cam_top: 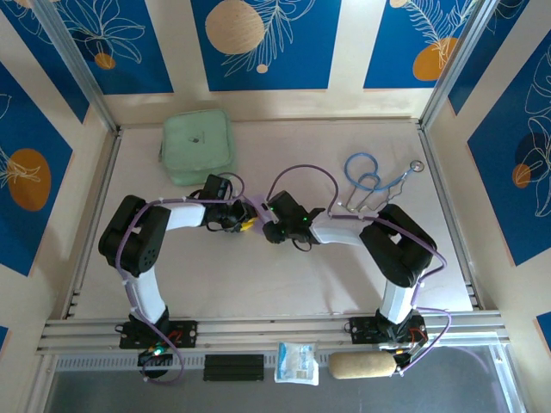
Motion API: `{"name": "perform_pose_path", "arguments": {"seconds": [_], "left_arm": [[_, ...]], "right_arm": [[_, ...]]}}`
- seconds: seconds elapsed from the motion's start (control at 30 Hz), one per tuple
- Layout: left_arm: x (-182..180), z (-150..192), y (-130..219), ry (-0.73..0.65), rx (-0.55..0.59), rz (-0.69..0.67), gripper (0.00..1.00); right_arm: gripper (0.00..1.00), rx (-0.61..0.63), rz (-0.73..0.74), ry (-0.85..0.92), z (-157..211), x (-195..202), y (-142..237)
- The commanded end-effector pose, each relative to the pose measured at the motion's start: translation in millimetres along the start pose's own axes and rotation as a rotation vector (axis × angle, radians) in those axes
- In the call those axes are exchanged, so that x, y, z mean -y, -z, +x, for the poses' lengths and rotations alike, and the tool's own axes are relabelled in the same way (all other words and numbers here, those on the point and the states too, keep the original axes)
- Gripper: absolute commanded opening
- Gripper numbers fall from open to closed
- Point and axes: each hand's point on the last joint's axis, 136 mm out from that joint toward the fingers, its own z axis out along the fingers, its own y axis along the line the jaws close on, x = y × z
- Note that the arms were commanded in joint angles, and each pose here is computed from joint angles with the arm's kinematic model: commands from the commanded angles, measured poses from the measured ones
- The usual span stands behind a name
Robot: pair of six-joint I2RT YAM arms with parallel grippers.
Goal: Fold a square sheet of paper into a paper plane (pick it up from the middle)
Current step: Fourth fold the wing at the center of the table.
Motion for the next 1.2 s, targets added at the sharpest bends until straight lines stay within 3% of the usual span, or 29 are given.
{"name": "perform_pose_path", "arguments": {"seconds": [0.0, 0.47, 0.83, 1.17], "left_arm": [[-21.2, 11.1, -7.2, 0.038, -0.036, -0.079, 0.30], [-21.5, 12.7, -6.8, 0.039, -0.041, -0.079, 0.32], [-21.2, 12.5, -6.5, 0.039, -0.041, -0.080, 0.32], [-22.0, 12.7, -6.6, 0.037, -0.041, -0.082, 0.32]], "right_arm": [[0.36, 0.036, 0.046, 0.044, -10.8, -1.7, 4.8], [0.29, 0.066, 0.169, 0.098, -9.8, 7.4, 0.0], [0.21, 0.046, 0.143, 0.110, -4.8, 2.9, -3.3], [0.09, 0.029, 0.043, 0.097, -5.2, -9.8, -4.1]]}}
